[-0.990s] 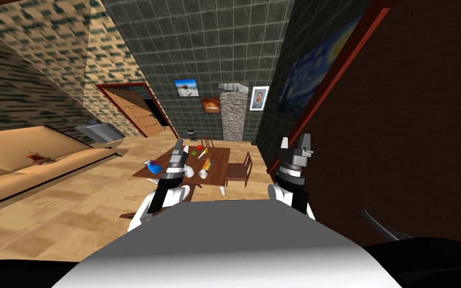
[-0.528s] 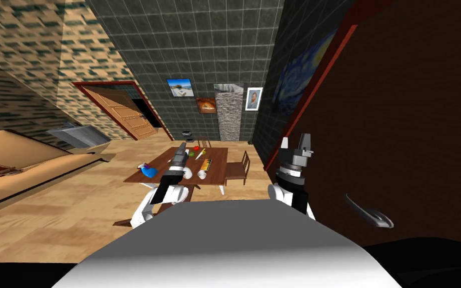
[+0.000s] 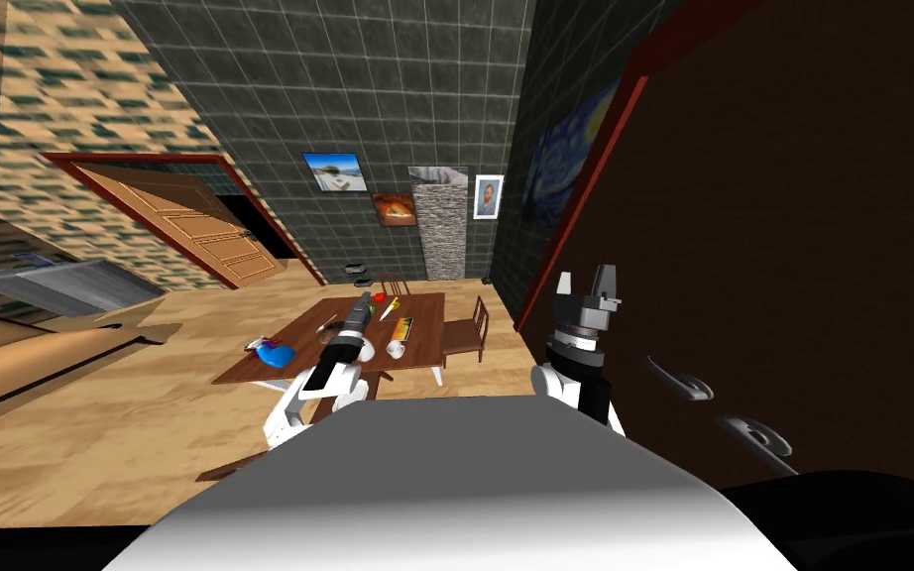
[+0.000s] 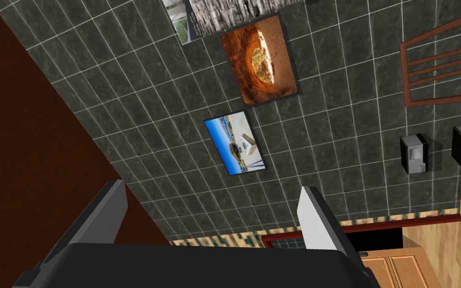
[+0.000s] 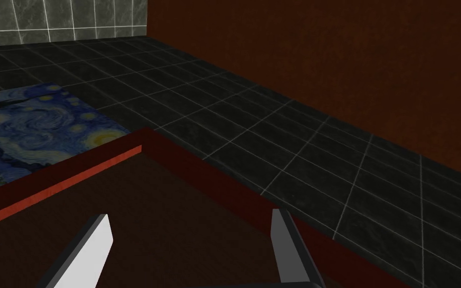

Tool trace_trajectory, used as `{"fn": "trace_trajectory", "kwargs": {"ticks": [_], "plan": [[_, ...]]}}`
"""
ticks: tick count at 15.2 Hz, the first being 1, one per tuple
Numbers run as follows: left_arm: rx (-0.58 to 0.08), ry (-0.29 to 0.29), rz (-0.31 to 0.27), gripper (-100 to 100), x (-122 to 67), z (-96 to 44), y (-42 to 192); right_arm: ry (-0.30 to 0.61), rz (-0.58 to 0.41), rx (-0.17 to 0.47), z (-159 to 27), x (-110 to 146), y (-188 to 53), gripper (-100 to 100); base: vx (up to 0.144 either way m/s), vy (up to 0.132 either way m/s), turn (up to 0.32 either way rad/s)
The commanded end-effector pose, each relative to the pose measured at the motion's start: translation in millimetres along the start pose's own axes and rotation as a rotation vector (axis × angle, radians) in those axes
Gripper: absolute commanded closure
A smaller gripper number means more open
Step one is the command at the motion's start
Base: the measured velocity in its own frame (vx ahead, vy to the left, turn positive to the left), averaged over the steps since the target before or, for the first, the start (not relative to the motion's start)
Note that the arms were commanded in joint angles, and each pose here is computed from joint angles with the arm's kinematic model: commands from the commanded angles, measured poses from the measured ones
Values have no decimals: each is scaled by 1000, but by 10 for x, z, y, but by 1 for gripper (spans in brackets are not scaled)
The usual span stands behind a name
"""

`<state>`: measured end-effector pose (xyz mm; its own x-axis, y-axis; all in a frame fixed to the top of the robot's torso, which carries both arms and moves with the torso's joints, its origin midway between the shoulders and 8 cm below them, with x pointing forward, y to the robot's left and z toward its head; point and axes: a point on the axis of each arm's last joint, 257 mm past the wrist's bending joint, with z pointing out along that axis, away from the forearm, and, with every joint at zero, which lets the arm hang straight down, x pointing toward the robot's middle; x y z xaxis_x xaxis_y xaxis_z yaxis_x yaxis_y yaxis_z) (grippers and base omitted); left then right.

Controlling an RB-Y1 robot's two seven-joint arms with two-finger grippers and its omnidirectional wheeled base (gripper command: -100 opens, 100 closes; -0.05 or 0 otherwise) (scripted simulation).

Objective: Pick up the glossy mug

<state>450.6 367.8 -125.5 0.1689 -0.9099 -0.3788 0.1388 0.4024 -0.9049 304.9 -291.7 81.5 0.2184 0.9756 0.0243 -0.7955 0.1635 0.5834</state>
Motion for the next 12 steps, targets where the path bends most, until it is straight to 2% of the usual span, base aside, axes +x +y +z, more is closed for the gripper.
{"fn": "trace_trajectory", "kwargs": {"ticks": [1,2,3,5,6,9,10,12], "plan": [[-75,-2,12,-100,-61,25,274,0,0,0,0,0,0,0,-36,60,-212],[-77,-2,12,-100,-60,25,279,0,0,0,0,0,0,0,-27,41,-72],[-133,-8,21,-100,-126,47,500,0,0,0,0,0,0,0,-31,38,-177],[-154,-7,21,-100,-122,35,571,0,0,0,0,0,0,0,-30,35,-124],[-210,-13,28,-100,-189,55,752,0,0,0,0,0,0,0,-29,34,-188],[-304,-18,32,-100,-249,13,1114,0,0,0,0,0,0,0,-28,49,-243],[-313,-18,32,-100,-248,-2,1160,0,0,0,0,0,0,0,-27,46,-58],[-394,-23,33,-100,-307,-50,1452,0,0,0,0,0,0,0,-36,46,-171]]}}
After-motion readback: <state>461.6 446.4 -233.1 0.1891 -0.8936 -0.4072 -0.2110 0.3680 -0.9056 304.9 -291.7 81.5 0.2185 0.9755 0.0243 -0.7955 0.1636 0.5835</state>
